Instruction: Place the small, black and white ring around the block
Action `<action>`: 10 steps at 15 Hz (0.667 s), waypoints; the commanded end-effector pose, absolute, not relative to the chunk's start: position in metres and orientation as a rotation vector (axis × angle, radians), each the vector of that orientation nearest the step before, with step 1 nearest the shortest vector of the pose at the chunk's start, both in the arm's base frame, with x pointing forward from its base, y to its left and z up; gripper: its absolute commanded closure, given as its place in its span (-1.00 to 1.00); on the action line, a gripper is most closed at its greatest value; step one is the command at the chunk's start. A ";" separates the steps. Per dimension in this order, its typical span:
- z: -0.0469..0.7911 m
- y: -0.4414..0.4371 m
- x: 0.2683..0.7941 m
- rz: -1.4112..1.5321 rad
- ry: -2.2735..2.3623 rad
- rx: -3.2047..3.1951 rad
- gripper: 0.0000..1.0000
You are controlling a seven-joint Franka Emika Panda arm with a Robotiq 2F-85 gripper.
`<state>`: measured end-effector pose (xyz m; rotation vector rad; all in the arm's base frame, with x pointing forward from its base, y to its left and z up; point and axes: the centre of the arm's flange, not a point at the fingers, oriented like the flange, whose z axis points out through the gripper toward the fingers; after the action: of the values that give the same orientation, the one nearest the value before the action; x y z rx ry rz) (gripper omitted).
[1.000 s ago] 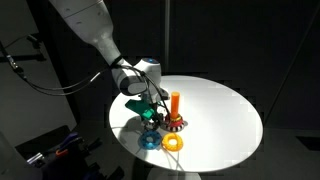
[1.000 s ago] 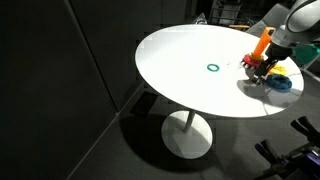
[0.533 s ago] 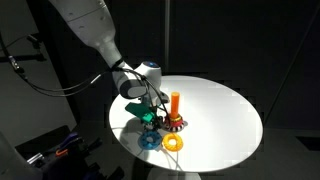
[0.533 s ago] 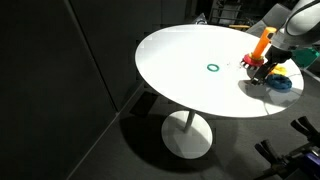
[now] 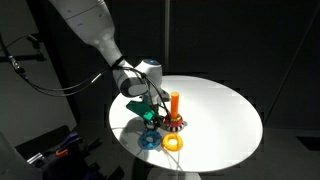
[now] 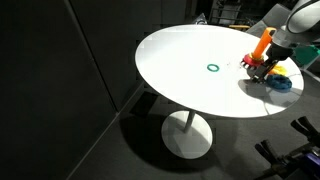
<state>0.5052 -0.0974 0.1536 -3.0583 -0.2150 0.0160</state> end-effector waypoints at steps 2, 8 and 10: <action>0.183 -0.089 0.515 0.004 -0.119 -3.098 0.13; 0.225 -0.082 0.529 -0.033 -0.023 -3.133 0.13; 0.238 -0.083 0.533 -0.033 0.008 -3.139 0.13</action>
<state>0.5263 -0.0817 0.2117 -3.1187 -0.0441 -0.0449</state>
